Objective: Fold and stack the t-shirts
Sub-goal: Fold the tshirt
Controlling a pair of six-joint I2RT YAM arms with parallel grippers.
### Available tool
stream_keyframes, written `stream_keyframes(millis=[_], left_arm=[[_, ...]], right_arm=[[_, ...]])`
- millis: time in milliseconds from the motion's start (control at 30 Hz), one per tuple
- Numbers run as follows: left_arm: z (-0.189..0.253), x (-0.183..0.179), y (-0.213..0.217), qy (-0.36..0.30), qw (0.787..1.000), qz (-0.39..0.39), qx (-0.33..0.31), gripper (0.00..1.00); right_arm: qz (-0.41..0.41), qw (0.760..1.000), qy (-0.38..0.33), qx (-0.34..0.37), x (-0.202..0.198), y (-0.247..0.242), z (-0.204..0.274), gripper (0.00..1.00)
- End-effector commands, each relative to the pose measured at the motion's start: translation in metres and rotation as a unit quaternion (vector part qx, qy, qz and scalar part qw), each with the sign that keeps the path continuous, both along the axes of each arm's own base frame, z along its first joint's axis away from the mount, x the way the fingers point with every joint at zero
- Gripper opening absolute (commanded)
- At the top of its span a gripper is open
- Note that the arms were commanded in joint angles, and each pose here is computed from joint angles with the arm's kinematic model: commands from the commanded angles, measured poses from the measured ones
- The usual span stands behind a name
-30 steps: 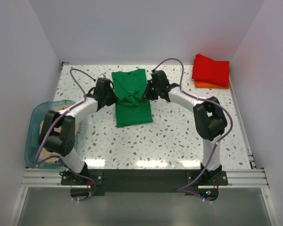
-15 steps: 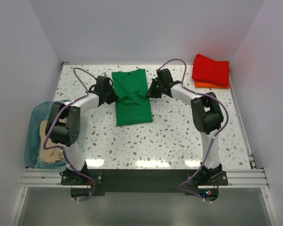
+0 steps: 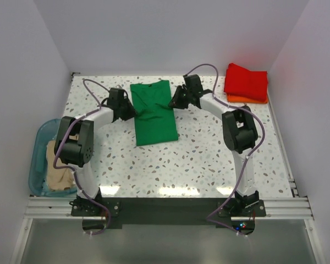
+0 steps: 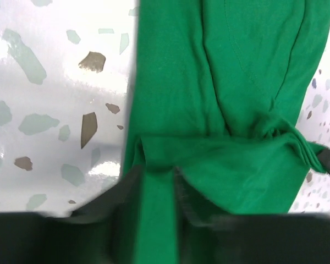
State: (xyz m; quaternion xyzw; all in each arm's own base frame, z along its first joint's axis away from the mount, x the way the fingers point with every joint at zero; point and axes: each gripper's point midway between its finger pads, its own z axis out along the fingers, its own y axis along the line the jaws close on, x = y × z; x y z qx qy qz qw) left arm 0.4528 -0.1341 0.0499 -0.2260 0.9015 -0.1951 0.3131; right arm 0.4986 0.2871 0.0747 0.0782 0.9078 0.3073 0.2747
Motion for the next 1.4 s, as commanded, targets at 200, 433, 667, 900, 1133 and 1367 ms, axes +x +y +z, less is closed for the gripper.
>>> stream_keyframes(millis=[200,433,667,900,1133,1367], left_arm=[[0.074,0.016,0.011,-0.108,0.994,0.001,-0.015,0.61],[0.077,0.005,-0.040,-0.125,0.990,-0.053,-0.031,0.31],[0.058,0.028,-0.084,-0.126,0.986,-0.093,-0.054,0.17],[-0.002,0.047,-0.063,-0.075,0.995,-0.051,-0.035,0.12],[-0.040,0.032,-0.040,-0.029,0.999,-0.012,-0.023,0.12],[-0.041,0.018,-0.035,-0.018,0.999,0.004,-0.026,0.11]], right_arm=[[0.016,0.999,-0.038,-0.021,0.014,-0.018,0.037,0.53],[0.041,0.996,-0.071,-0.040,-0.011,0.001,0.054,0.51],[0.092,0.993,-0.070,-0.026,-0.016,0.061,0.028,0.44],[0.079,0.997,-0.025,-0.008,0.005,0.058,-0.025,0.42],[0.061,0.996,0.001,-0.063,0.003,0.033,-0.061,0.41],[0.056,0.993,-0.002,-0.108,-0.011,0.018,-0.057,0.42]])
